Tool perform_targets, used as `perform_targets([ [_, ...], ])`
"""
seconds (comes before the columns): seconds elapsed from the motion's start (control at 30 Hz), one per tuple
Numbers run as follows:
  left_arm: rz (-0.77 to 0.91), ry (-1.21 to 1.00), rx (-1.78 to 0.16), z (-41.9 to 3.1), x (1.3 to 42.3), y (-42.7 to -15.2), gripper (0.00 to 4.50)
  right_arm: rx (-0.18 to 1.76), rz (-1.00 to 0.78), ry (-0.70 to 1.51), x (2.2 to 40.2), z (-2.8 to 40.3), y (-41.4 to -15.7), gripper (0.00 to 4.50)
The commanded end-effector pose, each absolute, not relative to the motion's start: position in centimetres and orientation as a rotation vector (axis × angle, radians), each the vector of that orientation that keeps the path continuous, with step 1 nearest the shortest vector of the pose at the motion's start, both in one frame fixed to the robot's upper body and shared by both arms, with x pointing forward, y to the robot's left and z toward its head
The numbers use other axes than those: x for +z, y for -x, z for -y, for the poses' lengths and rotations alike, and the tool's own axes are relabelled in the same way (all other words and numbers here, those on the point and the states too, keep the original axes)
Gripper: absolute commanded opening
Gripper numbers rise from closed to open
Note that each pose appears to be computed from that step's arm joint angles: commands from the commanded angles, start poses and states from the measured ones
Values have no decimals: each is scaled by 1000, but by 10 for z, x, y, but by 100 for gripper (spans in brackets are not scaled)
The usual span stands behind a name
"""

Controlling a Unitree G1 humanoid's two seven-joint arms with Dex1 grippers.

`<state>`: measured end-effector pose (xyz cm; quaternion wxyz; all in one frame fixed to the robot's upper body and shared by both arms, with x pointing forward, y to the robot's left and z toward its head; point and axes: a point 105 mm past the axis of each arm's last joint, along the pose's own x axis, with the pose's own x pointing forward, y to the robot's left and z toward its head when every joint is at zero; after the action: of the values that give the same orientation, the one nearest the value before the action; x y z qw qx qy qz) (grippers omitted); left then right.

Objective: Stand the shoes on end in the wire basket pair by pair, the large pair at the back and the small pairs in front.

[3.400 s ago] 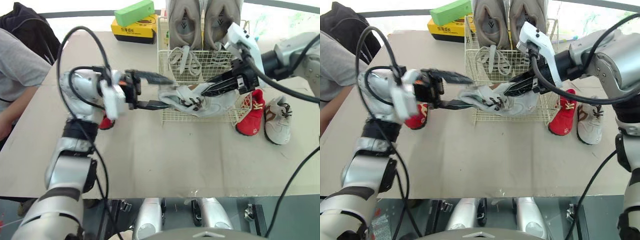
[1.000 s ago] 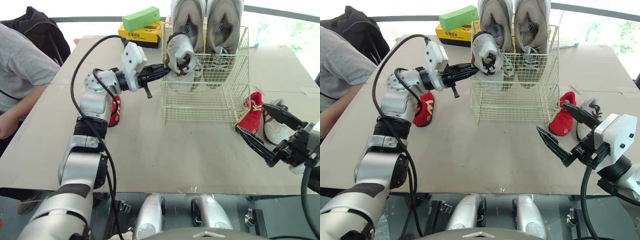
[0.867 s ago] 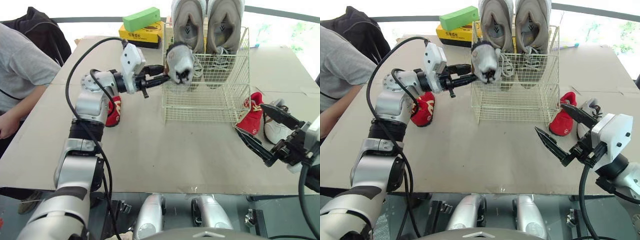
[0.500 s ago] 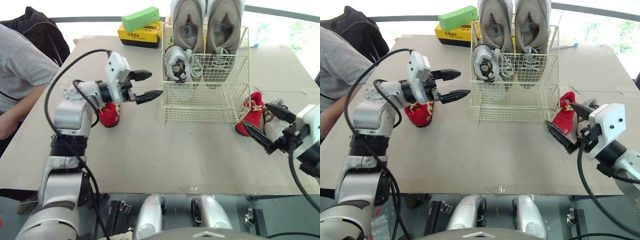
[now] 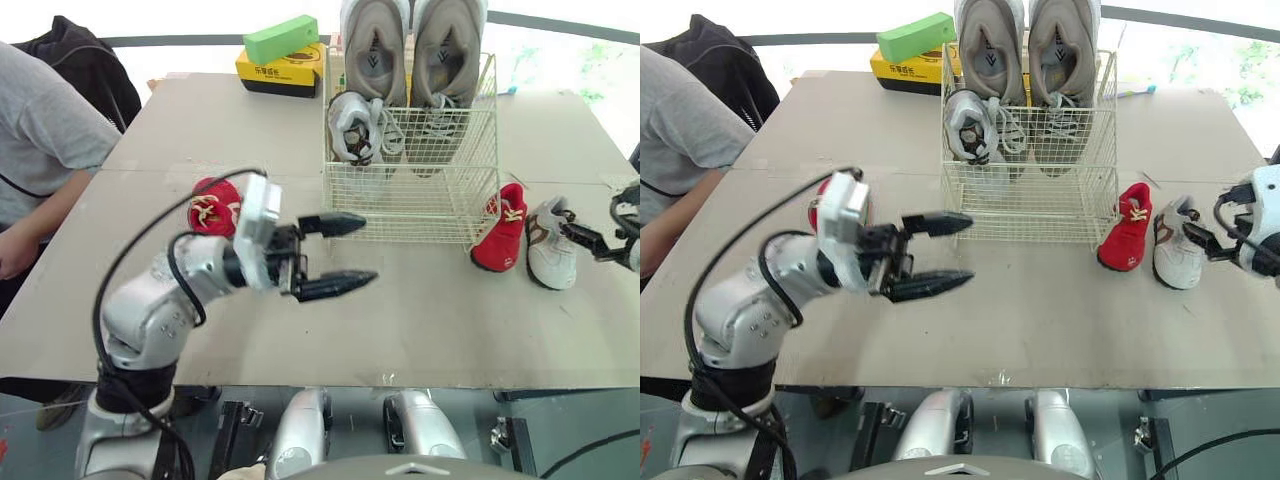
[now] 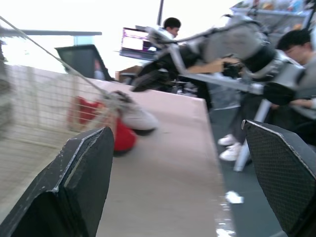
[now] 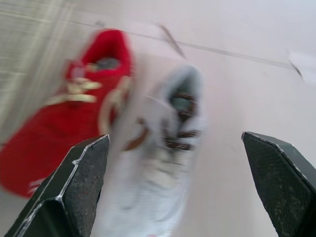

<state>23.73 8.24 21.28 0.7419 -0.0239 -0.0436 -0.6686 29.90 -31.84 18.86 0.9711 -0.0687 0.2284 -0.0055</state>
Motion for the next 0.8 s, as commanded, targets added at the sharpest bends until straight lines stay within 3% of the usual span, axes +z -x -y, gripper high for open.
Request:
perform_targets([
  [0.03,151,38,-1478,-79,221,-228,447,-15,-523,79,195,335,-306,414],
  [0.37,165,40,-1477,-74,214,-224,447,12,-698,95,163,359,-329,414],
  [0.47,172,33,-1469,-72,211,-220,450,56,-801,119,135,360,-327,330],
  [0.67,176,31,-1449,-71,208,-217,450,112,-807,105,132,356,-333,32],
  [0.7,177,32,-1446,-71,208,-217,450,113,-790,105,136,357,-333,4],
  [0.8,173,36,-1445,-72,206,-218,450,117,-661,86,158,360,-334,4],
])
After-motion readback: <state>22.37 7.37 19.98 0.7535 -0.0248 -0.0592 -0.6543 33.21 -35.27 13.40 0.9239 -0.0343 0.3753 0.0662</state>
